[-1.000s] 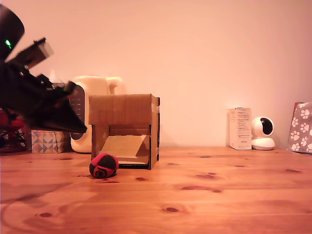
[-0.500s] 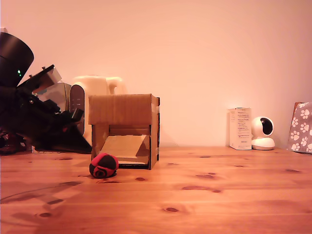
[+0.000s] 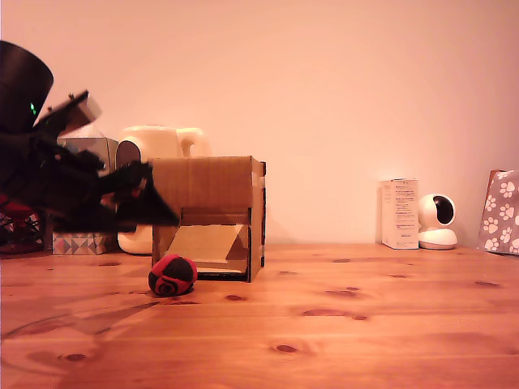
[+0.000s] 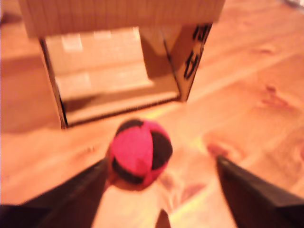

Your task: Drop the footbag into the cardboard dice tower

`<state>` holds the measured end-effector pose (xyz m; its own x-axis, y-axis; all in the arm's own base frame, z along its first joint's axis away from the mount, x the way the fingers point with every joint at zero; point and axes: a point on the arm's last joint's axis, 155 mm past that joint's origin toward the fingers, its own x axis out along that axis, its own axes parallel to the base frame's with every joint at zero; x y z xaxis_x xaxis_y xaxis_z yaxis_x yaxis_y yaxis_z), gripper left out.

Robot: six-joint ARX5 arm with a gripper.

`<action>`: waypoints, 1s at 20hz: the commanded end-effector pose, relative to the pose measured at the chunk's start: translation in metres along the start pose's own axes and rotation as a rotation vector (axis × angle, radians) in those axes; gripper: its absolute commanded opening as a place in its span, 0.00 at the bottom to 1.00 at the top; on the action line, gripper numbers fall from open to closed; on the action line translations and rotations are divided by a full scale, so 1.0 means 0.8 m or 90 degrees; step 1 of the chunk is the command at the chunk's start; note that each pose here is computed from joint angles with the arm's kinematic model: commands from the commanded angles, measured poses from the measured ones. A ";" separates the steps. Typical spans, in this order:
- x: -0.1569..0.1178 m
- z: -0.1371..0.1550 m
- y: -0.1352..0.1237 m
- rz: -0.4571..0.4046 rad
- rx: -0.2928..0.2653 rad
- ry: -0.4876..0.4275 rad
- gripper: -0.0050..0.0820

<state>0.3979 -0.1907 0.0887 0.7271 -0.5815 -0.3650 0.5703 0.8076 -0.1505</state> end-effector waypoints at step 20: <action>0.072 -0.063 0.017 -0.023 -0.026 0.100 0.55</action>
<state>0.4282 -0.2064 0.0259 0.6446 -0.5874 -0.4893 0.5697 0.7959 -0.2051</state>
